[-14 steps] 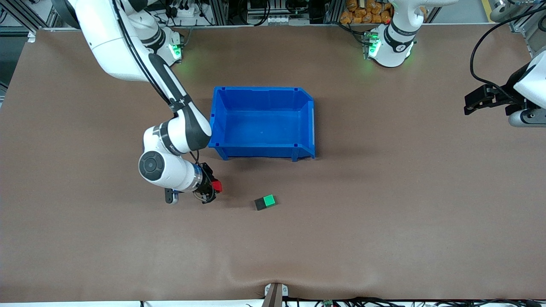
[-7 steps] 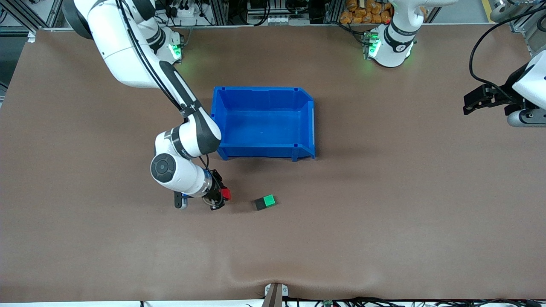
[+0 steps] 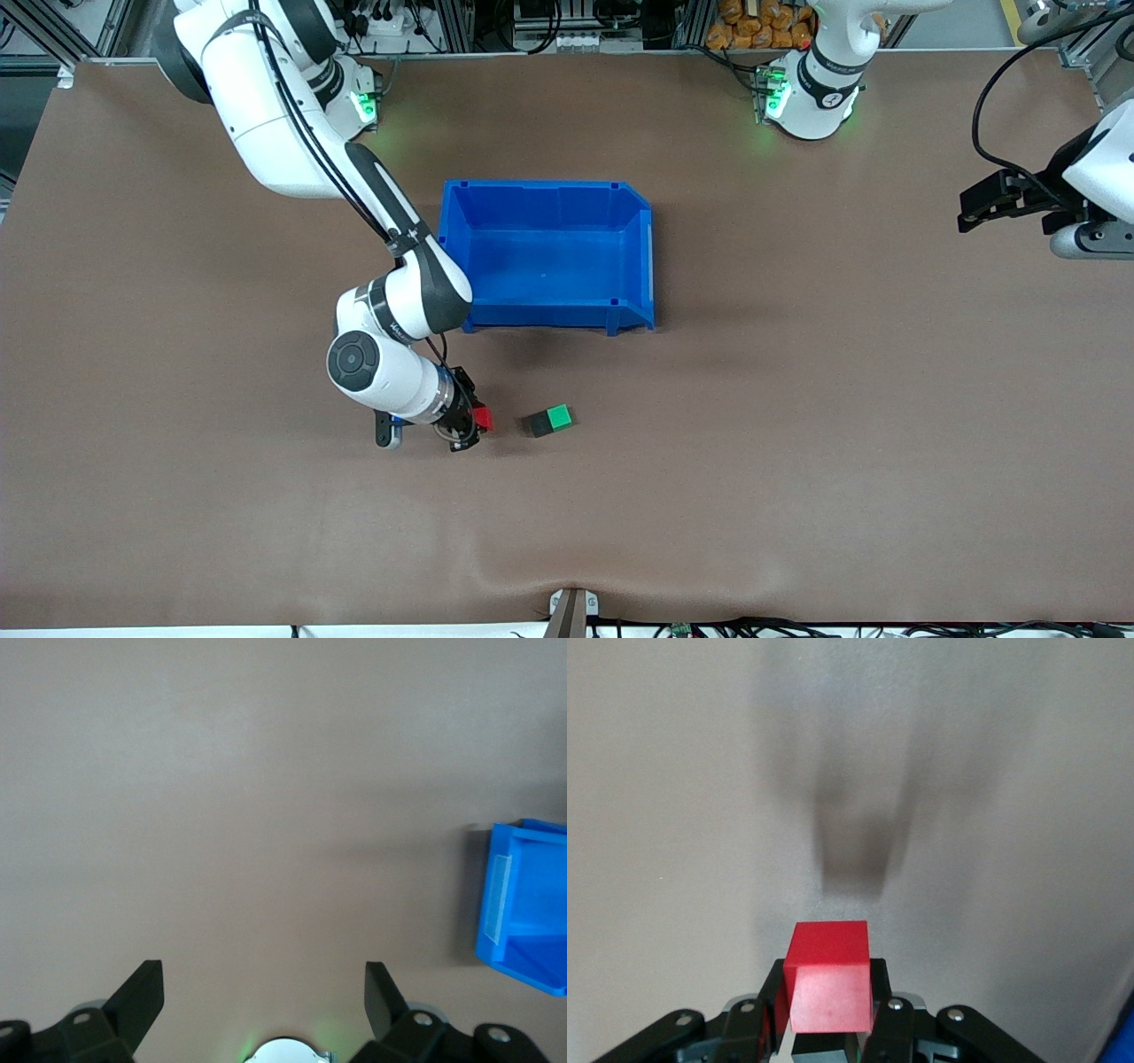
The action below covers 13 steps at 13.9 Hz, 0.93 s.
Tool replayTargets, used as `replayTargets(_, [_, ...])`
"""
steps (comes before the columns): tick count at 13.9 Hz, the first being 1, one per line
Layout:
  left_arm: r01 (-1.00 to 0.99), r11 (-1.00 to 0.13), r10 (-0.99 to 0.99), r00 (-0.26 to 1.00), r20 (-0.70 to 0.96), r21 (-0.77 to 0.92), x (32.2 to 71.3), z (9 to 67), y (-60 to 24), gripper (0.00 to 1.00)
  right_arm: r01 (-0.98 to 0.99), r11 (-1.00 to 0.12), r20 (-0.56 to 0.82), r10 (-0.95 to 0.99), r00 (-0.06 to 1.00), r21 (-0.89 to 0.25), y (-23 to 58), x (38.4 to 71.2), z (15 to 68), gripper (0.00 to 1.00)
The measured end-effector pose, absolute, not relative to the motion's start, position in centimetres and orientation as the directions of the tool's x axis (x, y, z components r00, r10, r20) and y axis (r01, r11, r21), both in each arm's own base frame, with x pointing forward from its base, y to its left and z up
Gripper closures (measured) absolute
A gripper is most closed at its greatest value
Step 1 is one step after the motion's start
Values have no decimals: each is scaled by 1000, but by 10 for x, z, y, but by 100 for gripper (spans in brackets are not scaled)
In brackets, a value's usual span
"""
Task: Attach green and red cubes to black cube
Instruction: 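Carry the red cube with the right gripper toward the black cube, then lower the red cube against the black cube and open the right gripper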
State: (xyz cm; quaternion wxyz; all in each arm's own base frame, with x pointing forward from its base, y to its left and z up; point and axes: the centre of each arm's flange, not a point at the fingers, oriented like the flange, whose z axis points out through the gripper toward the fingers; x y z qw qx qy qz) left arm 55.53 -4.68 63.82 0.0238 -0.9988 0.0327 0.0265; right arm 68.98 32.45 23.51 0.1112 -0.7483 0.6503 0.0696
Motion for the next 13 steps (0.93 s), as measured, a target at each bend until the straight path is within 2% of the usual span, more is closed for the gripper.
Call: replayTargets(13, [-64, -997, -60, 995, -74, -44, 552, 637, -46, 0, -981, -147, -256, -951, 175, -127, 353, 690, 214, 61])
